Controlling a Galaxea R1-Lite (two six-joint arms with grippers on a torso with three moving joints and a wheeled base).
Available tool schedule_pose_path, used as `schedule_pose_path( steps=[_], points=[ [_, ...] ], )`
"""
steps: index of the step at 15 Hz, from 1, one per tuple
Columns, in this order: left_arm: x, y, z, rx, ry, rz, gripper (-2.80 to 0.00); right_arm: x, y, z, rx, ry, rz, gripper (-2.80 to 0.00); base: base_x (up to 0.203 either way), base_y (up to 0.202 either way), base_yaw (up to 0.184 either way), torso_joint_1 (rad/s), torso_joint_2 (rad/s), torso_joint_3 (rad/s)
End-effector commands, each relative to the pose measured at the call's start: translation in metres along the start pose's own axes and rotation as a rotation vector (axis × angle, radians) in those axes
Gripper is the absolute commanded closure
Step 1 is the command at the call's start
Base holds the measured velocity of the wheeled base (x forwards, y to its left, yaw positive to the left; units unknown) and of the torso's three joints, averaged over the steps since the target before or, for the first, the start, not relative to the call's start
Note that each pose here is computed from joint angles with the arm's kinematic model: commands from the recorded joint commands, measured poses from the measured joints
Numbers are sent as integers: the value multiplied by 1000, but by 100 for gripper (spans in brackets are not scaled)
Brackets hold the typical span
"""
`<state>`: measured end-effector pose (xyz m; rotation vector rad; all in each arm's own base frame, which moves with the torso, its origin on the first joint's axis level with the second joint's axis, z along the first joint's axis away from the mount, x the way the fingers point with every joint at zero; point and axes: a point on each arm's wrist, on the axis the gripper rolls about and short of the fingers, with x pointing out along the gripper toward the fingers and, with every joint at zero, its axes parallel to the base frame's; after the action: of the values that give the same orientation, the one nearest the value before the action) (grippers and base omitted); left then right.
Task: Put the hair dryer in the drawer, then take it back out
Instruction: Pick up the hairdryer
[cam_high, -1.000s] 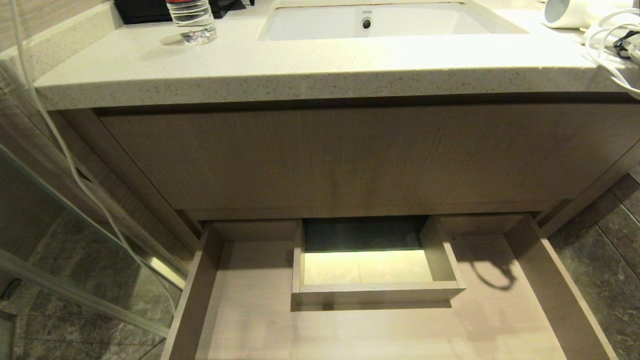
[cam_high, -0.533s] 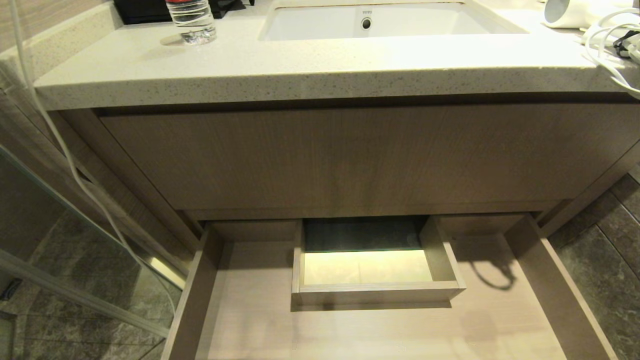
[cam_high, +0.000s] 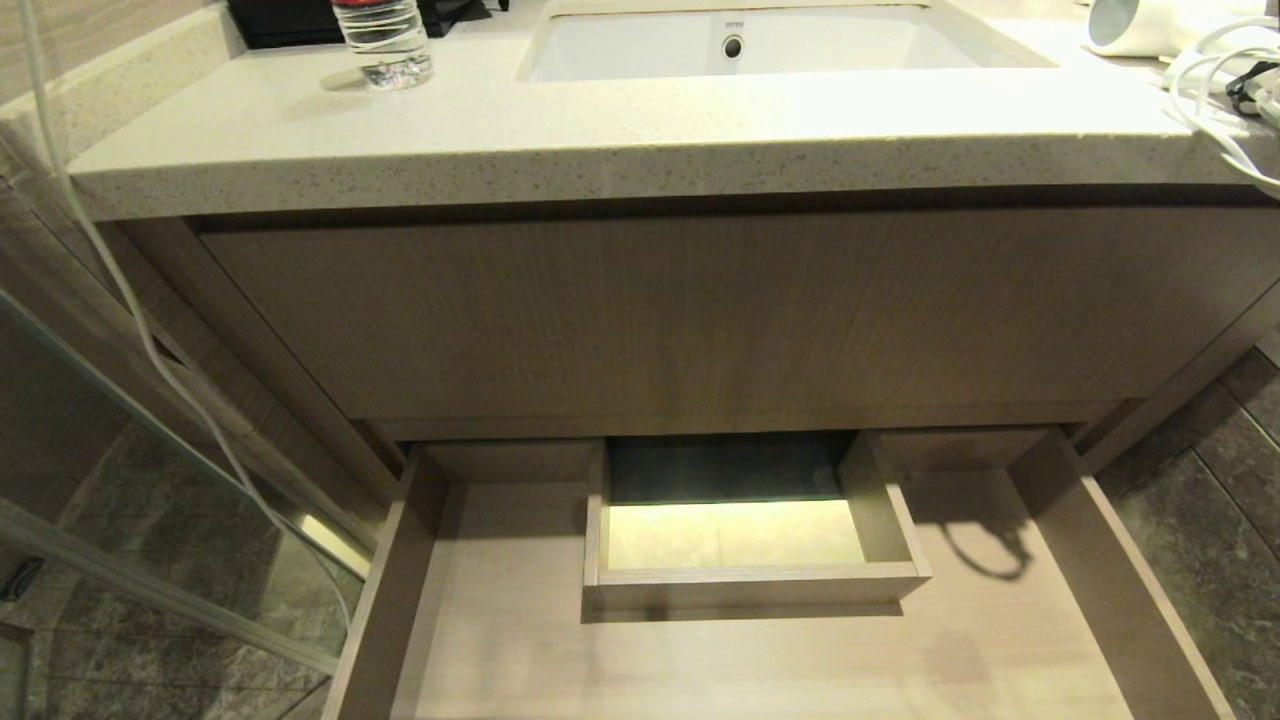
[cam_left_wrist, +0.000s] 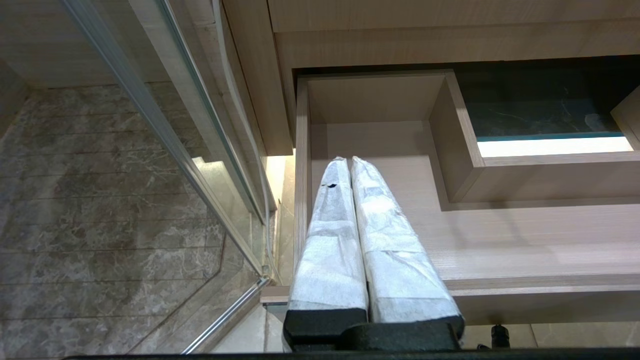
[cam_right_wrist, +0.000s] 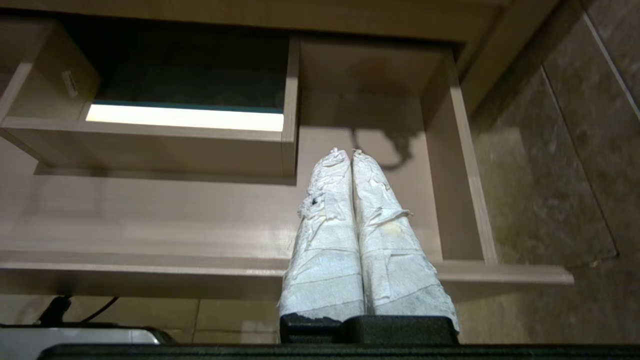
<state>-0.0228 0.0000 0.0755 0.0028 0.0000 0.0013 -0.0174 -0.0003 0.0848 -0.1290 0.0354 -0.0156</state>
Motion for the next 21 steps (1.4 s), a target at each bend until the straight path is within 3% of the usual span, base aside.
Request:
schedule_pose_path(
  steps=[1, 4, 7, 21],
  points=[
    [0, 0, 0, 0, 0, 0, 0, -2, 1, -2, 2, -62, 13, 0, 0, 0, 0, 0, 0, 0],
    [0, 0, 0, -1, 1, 0, 0, -5, 1, -4, 53, -95, 15, 0, 0, 0, 0, 0, 0, 0],
    [0, 0, 0, 0, 0, 0, 0, -5, 1, -8, 80, -48, 20, 0, 0, 0, 0, 0, 0, 0],
    [0, 0, 0, 0, 2, 0, 0, -5, 1, -9, 86, -40, 21, 0, 0, 0, 0, 0, 0, 0]
  ],
)
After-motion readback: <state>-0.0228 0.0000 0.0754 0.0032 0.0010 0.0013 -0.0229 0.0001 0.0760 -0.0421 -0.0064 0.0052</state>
